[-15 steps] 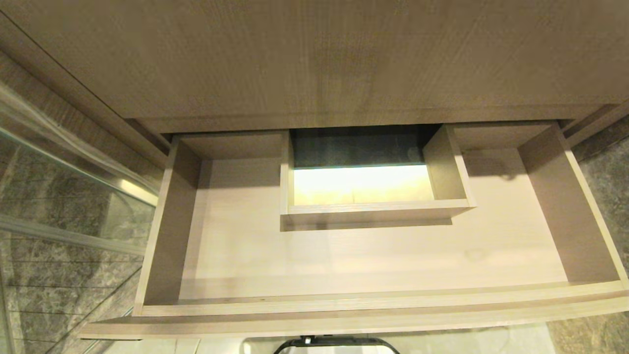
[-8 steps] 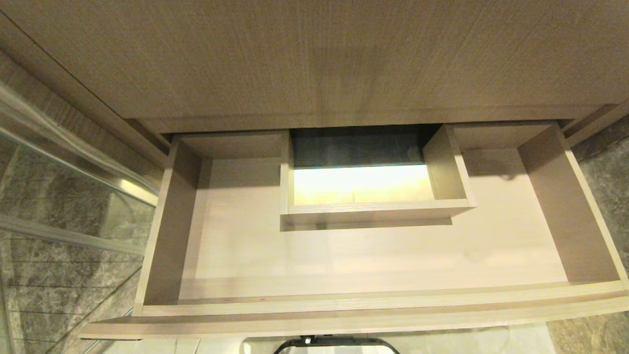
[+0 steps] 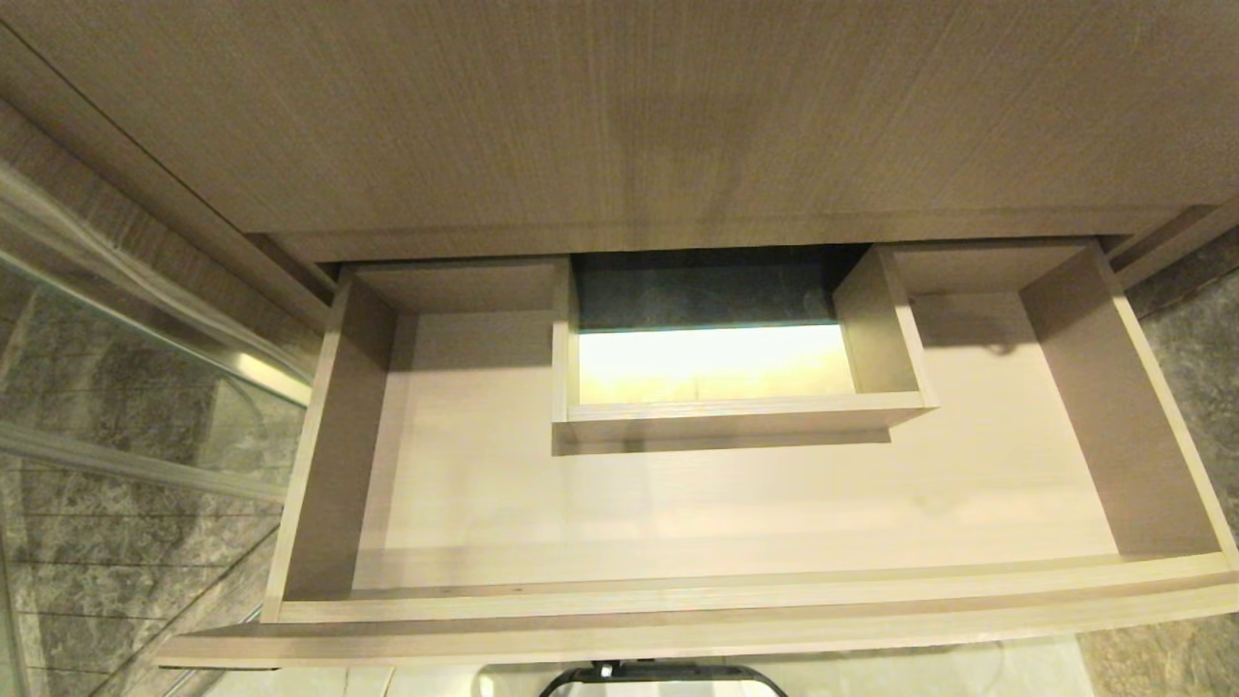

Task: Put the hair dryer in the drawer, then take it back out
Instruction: Pick up the hairdryer

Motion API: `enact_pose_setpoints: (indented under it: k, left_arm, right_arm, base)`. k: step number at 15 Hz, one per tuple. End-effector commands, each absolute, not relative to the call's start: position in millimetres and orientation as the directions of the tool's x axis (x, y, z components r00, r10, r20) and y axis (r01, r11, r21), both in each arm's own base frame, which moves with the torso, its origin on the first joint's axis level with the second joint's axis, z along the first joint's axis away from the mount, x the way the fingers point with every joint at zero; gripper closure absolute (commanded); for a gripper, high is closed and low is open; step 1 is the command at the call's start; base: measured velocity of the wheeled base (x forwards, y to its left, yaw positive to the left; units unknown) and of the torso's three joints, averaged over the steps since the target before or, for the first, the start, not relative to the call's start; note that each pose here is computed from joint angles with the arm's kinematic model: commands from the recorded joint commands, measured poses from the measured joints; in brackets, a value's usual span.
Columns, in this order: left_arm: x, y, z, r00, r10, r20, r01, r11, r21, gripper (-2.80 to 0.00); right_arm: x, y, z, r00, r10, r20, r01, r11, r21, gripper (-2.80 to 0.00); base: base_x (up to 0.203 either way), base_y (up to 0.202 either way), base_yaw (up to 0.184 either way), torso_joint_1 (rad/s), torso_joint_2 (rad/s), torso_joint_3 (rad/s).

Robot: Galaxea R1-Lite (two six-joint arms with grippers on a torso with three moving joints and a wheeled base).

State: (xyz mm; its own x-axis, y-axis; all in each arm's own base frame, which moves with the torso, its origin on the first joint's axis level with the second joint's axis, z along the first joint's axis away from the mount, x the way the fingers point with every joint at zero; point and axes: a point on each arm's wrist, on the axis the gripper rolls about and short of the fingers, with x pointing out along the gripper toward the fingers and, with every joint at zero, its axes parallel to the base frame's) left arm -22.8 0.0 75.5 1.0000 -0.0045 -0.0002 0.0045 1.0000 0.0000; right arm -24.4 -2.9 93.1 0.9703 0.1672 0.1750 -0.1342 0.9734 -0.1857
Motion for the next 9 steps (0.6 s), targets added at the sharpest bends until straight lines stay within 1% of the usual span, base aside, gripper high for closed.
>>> enact_pose_setpoints:
  k: [1, 9]
  left_arm:
    - [-22.7, 0.0, 75.1, 1.000, -0.003, -0.001, 0.003, 1.000, 0.000, 0.00]
    - [-22.7, 0.0, 75.3, 1.000, -0.004, -0.001, 0.004, 1.000, 0.000, 0.00]
  right_arm:
    - [-23.9, -2.9, 81.2, 0.970, 0.169, 0.172, -0.136, 0.973, -0.184, 0.00]
    - [-23.9, -3.1, 81.2, 0.972, 0.159, 0.172, -0.126, 0.975, -0.185, 0.00]
  base:
    - [0.000, 0.000, 0.000, 0.000, 0.00, 0.000]
    - [0.000, 0.000, 0.000, 0.000, 0.00, 0.000]
